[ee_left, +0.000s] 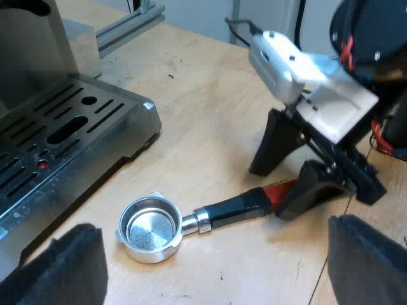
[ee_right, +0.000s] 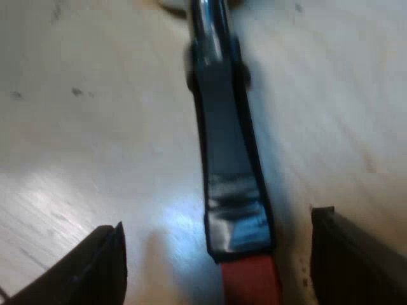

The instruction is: Grind coffee beans and then tamp

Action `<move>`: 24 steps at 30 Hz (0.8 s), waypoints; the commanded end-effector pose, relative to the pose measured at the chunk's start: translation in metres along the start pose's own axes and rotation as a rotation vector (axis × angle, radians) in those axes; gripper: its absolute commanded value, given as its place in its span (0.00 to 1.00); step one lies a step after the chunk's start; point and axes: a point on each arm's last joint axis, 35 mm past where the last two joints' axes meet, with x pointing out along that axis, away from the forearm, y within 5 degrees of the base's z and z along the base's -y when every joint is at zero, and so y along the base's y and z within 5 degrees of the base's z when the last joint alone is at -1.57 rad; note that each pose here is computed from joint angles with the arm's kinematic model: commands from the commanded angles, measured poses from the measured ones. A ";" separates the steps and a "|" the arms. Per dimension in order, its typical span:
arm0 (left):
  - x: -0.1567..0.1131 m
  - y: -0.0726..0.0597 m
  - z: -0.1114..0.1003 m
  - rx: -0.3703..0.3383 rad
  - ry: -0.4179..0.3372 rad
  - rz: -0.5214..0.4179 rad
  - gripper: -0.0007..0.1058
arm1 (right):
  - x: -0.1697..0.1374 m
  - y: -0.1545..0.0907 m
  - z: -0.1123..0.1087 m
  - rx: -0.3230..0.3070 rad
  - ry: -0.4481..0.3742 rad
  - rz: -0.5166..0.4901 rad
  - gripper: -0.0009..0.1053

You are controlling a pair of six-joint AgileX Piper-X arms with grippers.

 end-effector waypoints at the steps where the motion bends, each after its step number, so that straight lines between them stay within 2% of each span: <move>1: -0.001 0.000 0.003 0.001 -0.008 0.006 0.69 | -0.011 -0.003 0.006 -0.040 0.020 0.004 0.60; 4: -0.001 0.000 0.003 0.001 -0.008 0.006 0.69 | -0.027 -0.006 0.016 -0.058 -0.007 0.004 0.60; 9: -0.001 0.000 0.003 0.001 -0.010 0.006 0.69 | -0.046 -0.010 0.026 -0.049 -0.071 0.002 0.60; 11: -0.001 0.000 0.003 0.001 -0.010 0.006 0.69 | -0.066 -0.014 0.036 -0.039 -0.168 -0.001 0.60; 18: -0.001 0.000 0.003 0.001 -0.010 0.006 0.69 | -0.094 -0.019 0.047 -0.038 -0.377 -0.013 0.60; 19: -0.001 0.000 0.003 0.001 -0.011 0.010 0.69 | -0.102 -0.021 0.051 -0.057 -0.451 -0.025 0.60; 20: -0.001 0.000 0.003 0.001 -0.011 0.012 0.69 | -0.105 -0.022 0.054 -0.065 -0.487 -0.031 0.60; 22: -0.001 0.000 0.003 -0.001 -0.013 0.023 0.69 | -0.109 -0.022 0.057 -0.074 -0.535 -0.040 0.60; 24: -0.001 0.002 0.004 -0.009 -0.022 0.077 0.69 | -0.112 -0.023 0.061 -0.072 -0.574 -0.045 0.60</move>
